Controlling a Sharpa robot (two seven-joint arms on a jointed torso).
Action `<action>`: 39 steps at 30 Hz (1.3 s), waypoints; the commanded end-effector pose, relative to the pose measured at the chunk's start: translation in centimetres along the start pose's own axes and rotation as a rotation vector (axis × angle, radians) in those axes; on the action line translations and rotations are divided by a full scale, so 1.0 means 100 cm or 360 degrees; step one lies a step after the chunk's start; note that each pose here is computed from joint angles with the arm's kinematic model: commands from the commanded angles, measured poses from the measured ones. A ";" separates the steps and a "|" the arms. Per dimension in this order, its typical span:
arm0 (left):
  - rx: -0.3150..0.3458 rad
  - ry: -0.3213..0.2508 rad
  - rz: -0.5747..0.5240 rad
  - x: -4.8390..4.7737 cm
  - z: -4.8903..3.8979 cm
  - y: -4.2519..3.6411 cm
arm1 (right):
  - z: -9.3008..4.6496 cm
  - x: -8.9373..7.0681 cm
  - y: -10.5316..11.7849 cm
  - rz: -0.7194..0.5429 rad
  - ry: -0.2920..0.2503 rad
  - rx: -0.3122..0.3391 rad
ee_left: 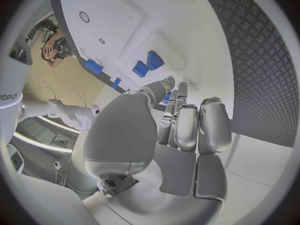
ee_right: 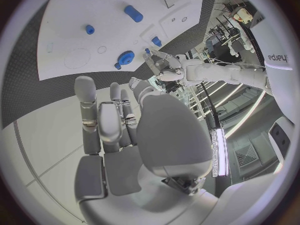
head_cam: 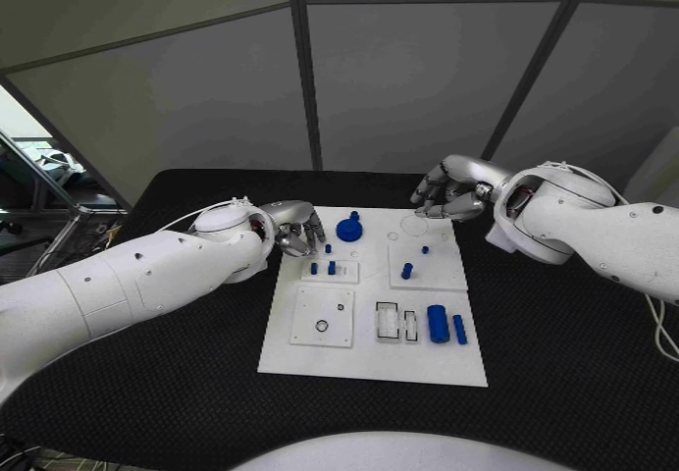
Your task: Assemble the parts on the task board
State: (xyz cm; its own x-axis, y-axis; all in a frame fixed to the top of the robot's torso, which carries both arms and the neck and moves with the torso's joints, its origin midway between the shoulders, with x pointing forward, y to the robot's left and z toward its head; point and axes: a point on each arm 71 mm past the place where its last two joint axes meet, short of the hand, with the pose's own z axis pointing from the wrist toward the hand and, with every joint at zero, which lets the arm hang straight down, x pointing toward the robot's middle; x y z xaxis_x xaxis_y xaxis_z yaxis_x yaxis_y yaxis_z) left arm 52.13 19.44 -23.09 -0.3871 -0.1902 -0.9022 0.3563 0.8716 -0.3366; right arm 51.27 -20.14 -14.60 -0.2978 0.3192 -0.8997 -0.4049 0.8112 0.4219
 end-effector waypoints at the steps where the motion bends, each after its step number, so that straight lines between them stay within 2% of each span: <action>1: 0.0014 -0.0085 -0.0101 -0.0115 -0.0064 0.0059 | -0.002 0.000 -0.005 -0.0212 0.0013 0.0040; 3: 0.0026 -0.0138 -0.0175 -0.0180 -0.0111 0.0106 | -0.003 0.003 -0.007 -0.0281 0.0010 0.0037; 5: 0.0050 -0.0222 -0.0356 -0.0271 -0.0182 0.0175 | -0.006 0.007 -0.010 -0.0372 0.0006 0.0037; 10: 0.0100 -0.0402 -0.0982 -0.0413 -0.0315 0.0289 | -0.012 0.018 -0.017 -0.0526 0.0005 0.0065; 13: 0.0155 -0.0490 -0.1292 -0.0470 -0.0384 0.0306 | -0.015 0.027 -0.022 -0.0592 0.0018 0.0084; 16: 0.0229 -0.0531 -0.1536 -0.0502 -0.0439 0.0282 | -0.017 0.039 -0.024 -0.0642 0.0040 0.0088; 19: 0.0275 -0.0534 -0.1654 -0.0510 -0.0472 0.0254 | -0.017 0.045 -0.023 -0.0668 0.0044 0.0084; 26: 0.0337 -0.0523 -0.1777 -0.0515 -0.0523 0.0206 | -0.011 0.054 -0.018 -0.0693 0.0034 0.0070; 35: 0.0356 -0.0520 -0.1825 -0.0512 -0.0539 0.0172 | -0.004 0.063 -0.013 -0.0682 0.0059 0.0050; 39: 0.0364 -0.0511 -0.1832 -0.0507 -0.0534 0.0152 | -0.002 0.067 -0.012 -0.0674 0.0099 0.0040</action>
State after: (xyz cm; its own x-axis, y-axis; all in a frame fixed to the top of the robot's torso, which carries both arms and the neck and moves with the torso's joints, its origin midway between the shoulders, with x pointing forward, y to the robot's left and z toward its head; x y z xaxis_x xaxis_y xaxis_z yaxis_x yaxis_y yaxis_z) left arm 50.13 24.32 -17.87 -0.3534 -0.9304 -0.0972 0.0874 0.0706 -0.9937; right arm 49.55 -19.14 -21.14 -0.1642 -0.0621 -0.9845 -0.4717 0.8815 0.0231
